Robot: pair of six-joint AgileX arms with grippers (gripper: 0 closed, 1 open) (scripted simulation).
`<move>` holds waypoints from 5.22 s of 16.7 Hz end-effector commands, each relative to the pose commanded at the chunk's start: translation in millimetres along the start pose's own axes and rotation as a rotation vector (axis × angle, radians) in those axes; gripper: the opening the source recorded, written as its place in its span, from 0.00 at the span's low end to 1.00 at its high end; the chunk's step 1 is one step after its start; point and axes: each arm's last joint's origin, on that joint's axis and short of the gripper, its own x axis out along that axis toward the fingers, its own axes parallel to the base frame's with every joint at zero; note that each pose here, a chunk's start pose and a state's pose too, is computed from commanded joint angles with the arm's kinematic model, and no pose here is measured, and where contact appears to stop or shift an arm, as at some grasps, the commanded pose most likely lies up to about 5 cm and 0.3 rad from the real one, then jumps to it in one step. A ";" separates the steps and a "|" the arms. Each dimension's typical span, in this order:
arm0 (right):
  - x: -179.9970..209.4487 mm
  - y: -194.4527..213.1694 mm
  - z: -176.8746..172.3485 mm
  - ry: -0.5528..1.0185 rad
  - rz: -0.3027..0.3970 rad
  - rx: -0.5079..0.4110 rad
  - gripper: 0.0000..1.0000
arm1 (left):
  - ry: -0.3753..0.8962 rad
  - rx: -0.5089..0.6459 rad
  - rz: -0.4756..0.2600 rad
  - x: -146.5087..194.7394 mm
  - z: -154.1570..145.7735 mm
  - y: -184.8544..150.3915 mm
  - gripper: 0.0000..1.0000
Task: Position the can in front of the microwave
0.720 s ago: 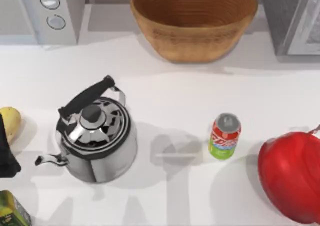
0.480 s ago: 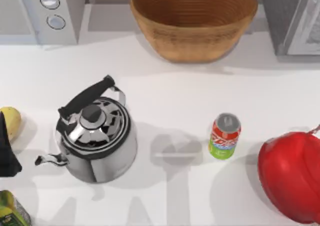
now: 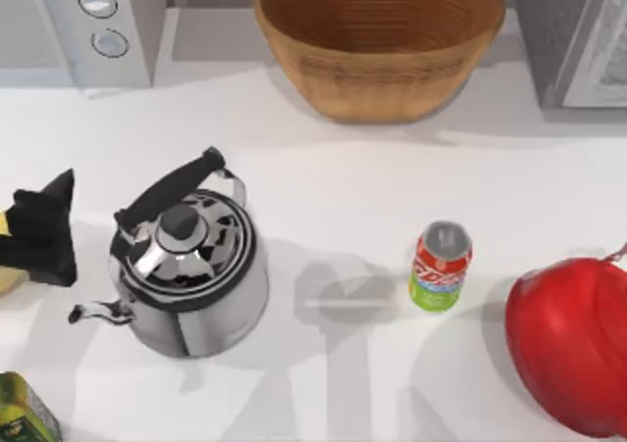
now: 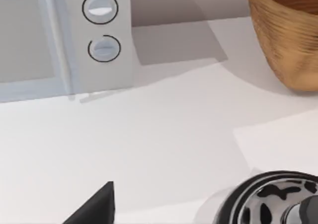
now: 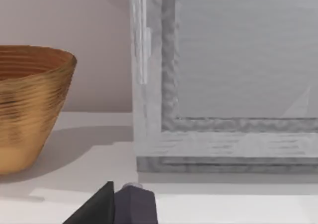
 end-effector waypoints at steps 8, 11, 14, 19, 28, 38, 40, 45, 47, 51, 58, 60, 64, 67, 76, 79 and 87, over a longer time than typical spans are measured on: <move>0.0 0.0 0.0 0.000 0.000 0.000 1.00 | 0.534 0.158 -0.245 112.9 122.6 -99.2 1.00; 0.0 0.0 0.0 0.000 0.000 0.000 1.00 | 0.720 0.251 -0.302 167.6 123.6 -162.3 1.00; 0.0 0.0 0.0 0.000 0.000 0.000 1.00 | 0.877 0.348 -0.334 207.9 100.1 -222.5 1.00; 0.0 0.0 0.0 0.000 0.000 0.000 1.00 | 1.047 0.472 -0.351 236.2 51.2 -286.4 1.00; 0.0 0.0 0.0 0.000 0.000 0.000 1.00 | 1.077 0.495 -0.350 245.1 38.9 -290.8 1.00; 0.0 0.0 0.0 0.000 0.000 0.000 1.00 | 1.080 0.497 -0.350 266.4 -12.4 -294.3 1.00; 0.0 0.0 0.0 0.000 0.000 0.000 1.00 | 1.079 0.497 -0.351 265.2 -13.9 -298.8 1.00; 0.0 0.0 0.0 0.000 0.000 0.000 1.00 | 1.079 0.497 -0.351 265.2 -13.9 -298.8 0.85; 0.0 0.0 0.0 0.000 0.000 0.000 1.00 | 1.079 0.497 -0.351 265.2 -13.9 -298.8 0.70; 0.0 0.0 0.0 0.000 0.000 0.000 1.00 | 1.079 0.497 -0.351 265.2 -13.9 -298.8 0.40; 0.0 0.0 0.0 0.000 0.000 0.000 1.00 | 1.079 0.497 -0.351 265.2 -13.9 -298.8 0.00; 0.0 0.0 0.0 0.000 0.000 0.000 1.00 | 1.079 0.497 -0.351 265.2 -13.9 -298.8 0.00; 0.0 0.0 0.0 0.000 0.000 0.000 1.00 | 1.079 0.497 -0.351 265.2 -13.9 -298.8 0.00; 0.0 0.0 0.0 0.000 0.000 0.000 1.00 | 1.068 0.492 -0.344 268.4 -8.8 -293.0 0.00; 0.0 0.0 0.0 0.000 0.000 0.000 1.00 | 0.961 0.474 -0.323 279.4 30.3 -278.0 0.00; 0.0 0.0 0.0 0.000 0.000 0.000 1.00 | 1.055 0.486 -0.323 269.5 20.4 -285.6 0.00; 0.0 0.0 0.0 0.000 0.000 0.000 1.00 | 1.082 0.496 -0.347 253.8 22.2 -297.5 0.00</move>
